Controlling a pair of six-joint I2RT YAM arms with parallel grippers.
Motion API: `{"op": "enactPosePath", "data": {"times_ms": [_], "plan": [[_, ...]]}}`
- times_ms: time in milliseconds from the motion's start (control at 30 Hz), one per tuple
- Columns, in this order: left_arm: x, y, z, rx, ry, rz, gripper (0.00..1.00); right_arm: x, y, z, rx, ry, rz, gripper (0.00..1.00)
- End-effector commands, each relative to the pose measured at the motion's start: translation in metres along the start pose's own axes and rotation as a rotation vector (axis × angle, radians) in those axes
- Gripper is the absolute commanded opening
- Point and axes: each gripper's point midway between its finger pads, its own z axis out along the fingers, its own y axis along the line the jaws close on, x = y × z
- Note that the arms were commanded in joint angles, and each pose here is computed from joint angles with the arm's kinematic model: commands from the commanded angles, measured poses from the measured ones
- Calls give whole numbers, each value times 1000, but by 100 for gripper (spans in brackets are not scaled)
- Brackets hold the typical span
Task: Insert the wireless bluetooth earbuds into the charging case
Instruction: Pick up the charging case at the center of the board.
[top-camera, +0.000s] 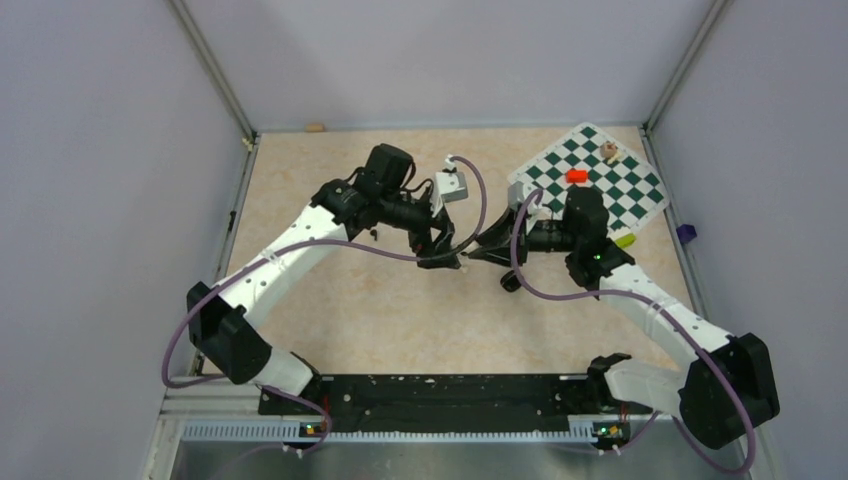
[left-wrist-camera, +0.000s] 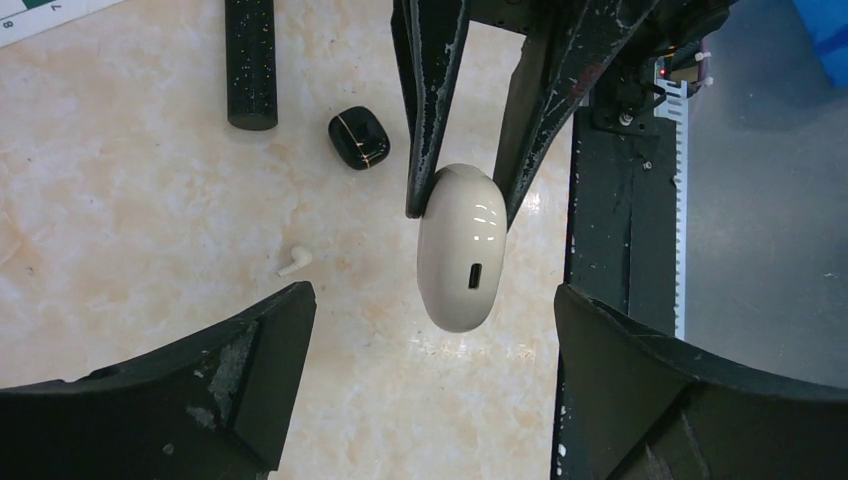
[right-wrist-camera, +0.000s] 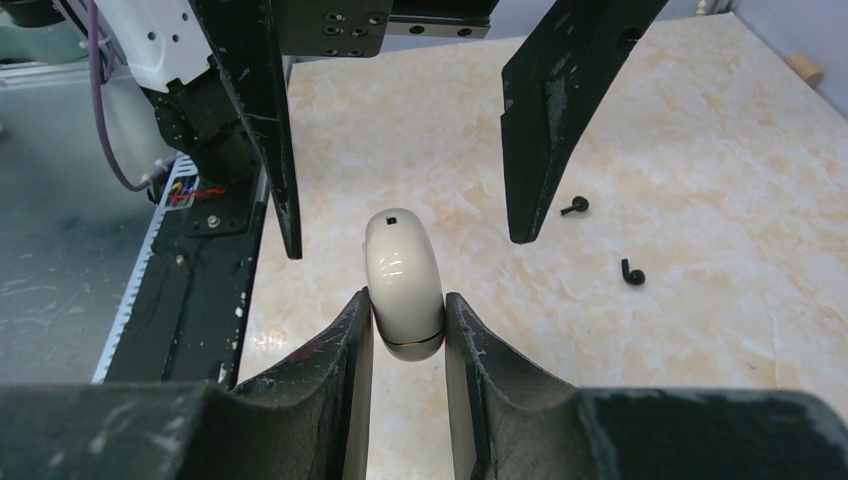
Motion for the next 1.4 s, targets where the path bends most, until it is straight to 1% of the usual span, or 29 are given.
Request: {"op": "enactPosePath", "data": {"times_ms": [0,67,233,367,500,600,700,733,867,967,1067,1367], "plan": [[-32,-5,1,9,-63,42,92,-12,-2,1,19,-34,-85,0],[-31,-6,7,16,-44,45,88,-9,-2,2,17,-25,-81,0],[-27,-14,18,53,-8,54,74,-2,-4,4,24,-4,-91,0],[-23,-19,22,68,15,67,58,-1,-6,4,36,-2,-91,0],[-20,-20,22,64,20,72,45,0,-6,4,36,1,-93,0],[-19,-22,20,67,19,74,40,2,-5,3,29,7,-99,0],[-17,-27,17,83,17,81,40,3,-4,3,25,10,-104,0],[-16,-29,17,88,18,81,41,4,-4,3,22,13,-103,0],[-11,-31,14,88,25,87,56,1,-3,3,17,9,-108,0],[-8,-31,13,79,31,92,62,1,-3,3,17,8,-110,0],[-7,-29,13,69,35,96,62,1,-3,3,18,7,-111,0],[-6,-26,19,81,44,77,57,-2,1,2,6,-1,-113,0]]}}
